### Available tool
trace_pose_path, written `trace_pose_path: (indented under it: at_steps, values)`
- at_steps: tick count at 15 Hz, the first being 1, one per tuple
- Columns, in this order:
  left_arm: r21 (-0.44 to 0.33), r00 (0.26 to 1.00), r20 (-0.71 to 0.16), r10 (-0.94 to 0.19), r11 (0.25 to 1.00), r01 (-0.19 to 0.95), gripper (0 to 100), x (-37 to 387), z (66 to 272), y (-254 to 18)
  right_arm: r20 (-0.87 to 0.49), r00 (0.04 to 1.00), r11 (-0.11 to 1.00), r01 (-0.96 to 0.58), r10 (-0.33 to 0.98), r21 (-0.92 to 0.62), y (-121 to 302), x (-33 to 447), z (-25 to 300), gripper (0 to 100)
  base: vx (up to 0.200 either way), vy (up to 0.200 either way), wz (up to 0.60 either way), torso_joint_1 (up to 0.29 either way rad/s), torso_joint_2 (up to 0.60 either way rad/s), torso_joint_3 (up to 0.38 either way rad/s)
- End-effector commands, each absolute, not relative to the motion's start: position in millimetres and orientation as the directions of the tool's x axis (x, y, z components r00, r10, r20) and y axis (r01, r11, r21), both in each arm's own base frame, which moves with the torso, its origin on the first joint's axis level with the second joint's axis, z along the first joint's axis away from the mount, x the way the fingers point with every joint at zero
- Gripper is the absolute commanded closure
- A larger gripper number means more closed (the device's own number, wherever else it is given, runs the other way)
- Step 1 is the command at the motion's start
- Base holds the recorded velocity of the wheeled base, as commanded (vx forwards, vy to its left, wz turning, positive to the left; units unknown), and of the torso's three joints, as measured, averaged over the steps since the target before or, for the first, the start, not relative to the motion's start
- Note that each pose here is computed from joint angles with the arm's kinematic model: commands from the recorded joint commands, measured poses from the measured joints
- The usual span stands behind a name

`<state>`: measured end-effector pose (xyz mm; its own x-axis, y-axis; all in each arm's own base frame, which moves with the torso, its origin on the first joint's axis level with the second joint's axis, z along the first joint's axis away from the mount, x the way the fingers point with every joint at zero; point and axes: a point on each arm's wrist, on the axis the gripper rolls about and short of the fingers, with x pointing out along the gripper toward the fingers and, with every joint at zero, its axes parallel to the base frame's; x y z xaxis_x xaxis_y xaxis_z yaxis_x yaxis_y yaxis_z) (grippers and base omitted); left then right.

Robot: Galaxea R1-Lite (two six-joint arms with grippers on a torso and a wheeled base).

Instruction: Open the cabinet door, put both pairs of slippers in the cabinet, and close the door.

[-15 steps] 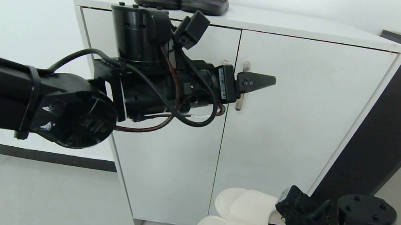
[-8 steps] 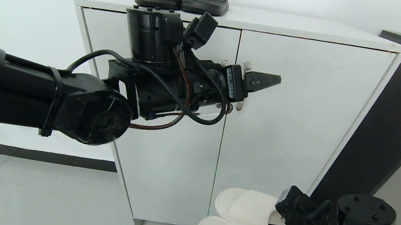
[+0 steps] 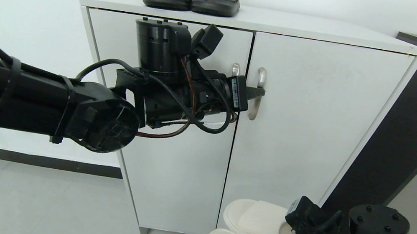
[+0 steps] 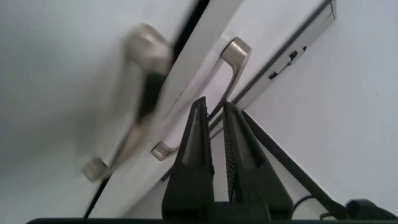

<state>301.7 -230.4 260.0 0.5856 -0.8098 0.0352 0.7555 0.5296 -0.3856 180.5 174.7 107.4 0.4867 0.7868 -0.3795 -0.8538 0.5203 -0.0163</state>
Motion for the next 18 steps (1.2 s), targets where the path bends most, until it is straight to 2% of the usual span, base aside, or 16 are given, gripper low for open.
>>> trace_pose_path:
  at_steps: [1,4,8,13,18]
  values:
    - [-0.388,0.584,0.031,-0.811,0.529,0.755,100,296,260,-226,-0.382,0.483,0.517,-0.856,0.788,-0.015,175,180,107,100,0.0,0.0,0.0,0.0,0.0,0.0]
    - [-0.381,0.581,0.025,-0.814,0.529,0.758,100,284,260,-219,-0.388,0.452,0.49,-0.872,0.803,0.0,173,176,104,100,0.0,0.0,0.0,0.0,0.0,0.0]
    - [-0.362,0.555,0.039,-0.831,0.506,0.783,100,261,256,-216,-0.334,0.314,0.345,-0.938,0.888,0.035,163,160,99,100,0.0,0.0,0.0,0.0,0.0,0.0]
    - [-0.329,0.522,0.051,-0.851,0.479,0.814,100,228,244,-208,-0.344,0.304,0.335,-0.942,0.888,0.031,162,158,95,100,0.0,0.0,0.0,0.0,0.0,0.0]
    - [-0.37,0.613,0.058,-0.788,0.553,0.747,100,256,245,-182,-0.349,0.303,0.334,-0.942,0.887,0.029,164,158,94,100,0.0,0.0,0.0,0.0,0.0,0.0]
